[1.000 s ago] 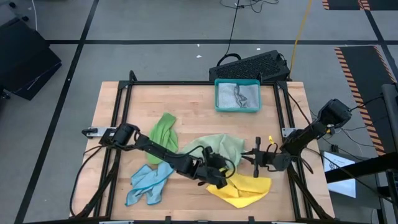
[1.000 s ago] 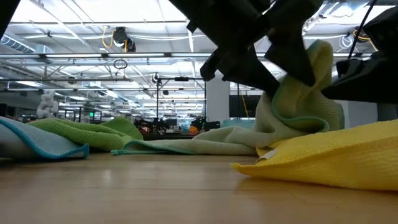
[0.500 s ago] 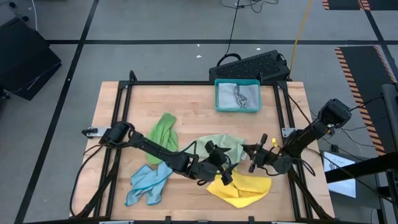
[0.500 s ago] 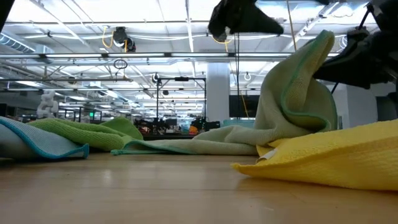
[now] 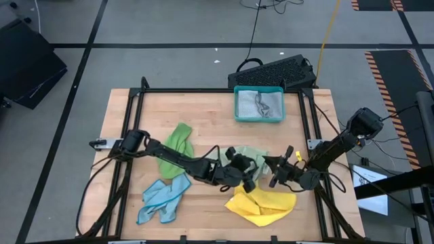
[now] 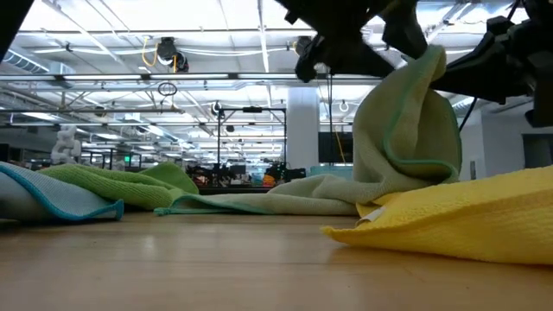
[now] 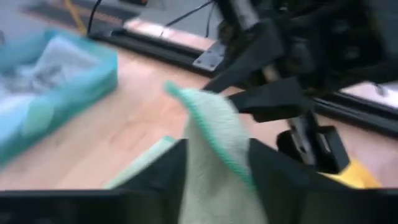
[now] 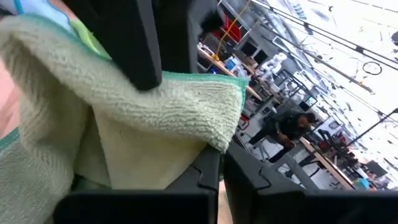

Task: Fold microfiber towels
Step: Fold the light green microfiber cloth

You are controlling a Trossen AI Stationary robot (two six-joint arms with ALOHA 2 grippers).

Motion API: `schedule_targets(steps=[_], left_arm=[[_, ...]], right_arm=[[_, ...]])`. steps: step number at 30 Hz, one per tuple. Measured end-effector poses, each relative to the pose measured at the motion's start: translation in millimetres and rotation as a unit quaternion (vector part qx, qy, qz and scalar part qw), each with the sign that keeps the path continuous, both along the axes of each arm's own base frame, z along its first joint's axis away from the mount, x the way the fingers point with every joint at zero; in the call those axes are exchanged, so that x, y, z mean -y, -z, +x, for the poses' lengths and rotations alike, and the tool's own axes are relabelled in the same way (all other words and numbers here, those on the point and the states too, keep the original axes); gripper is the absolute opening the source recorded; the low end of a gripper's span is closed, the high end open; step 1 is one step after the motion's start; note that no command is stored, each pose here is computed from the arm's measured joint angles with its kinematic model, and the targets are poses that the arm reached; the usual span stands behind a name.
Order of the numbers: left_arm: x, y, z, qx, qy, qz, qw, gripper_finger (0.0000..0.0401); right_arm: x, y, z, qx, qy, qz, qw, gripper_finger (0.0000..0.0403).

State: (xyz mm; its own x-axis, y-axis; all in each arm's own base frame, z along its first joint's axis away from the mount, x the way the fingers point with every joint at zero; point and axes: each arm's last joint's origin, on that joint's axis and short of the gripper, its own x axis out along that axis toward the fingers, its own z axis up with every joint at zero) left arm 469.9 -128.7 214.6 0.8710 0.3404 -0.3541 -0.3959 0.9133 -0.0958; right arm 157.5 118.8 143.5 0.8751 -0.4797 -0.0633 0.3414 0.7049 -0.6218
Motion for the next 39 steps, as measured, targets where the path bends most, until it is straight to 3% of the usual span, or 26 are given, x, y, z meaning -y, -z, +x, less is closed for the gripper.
schedule_targets(steps=[3, 5, 10, 16, 21, 25, 30, 39], left_arm=[[7, -1, -2, -0.015, 0.02, 0.054, 0.998, 0.0049], [10, -1, -3, -0.023, 0.026, 0.08, 0.996, 0.0015], [8, 2, -4, -0.057, 0.036, 0.126, 0.99, 0.0017], [18, 4, -8, -0.082, 0.08, 0.167, 0.979, 0.0007], [40, 4, -14, -0.099, 0.152, 0.225, 0.957, 0.0004], [50, 4, -18, -0.107, 0.18, 0.264, 0.941, 0.0005], [51, 4, -18, -0.105, 0.189, 0.258, 0.942, 0.0004], [48, 4, -17, -0.108, 0.199, 0.266, 0.937, 0.0005]], right_arm=[[0, 0, 0, 0.01, -0.003, 0.02, 1.0, 0.0023], [-3, 0, -1, 0.022, -0.02, 0.051, 0.998, 0.0044], [-12, 5, -7, 0.045, -0.078, 0.162, 0.983, 0.0118], [-21, 9, -16, 0.047, -0.112, 0.243, 0.962, 0.0202], [-20, -3, -13, 0.043, -0.183, 0.333, 0.924, 0.0245], [-11, -10, -5, 0.007, -0.248, 0.365, 0.897, 0.0248], [0, -17, 4, -0.019, -0.31, 0.372, 0.875, 0.0225], [20, -24, 15, -0.031, -0.368, 0.35, 0.861, 0.0168]])
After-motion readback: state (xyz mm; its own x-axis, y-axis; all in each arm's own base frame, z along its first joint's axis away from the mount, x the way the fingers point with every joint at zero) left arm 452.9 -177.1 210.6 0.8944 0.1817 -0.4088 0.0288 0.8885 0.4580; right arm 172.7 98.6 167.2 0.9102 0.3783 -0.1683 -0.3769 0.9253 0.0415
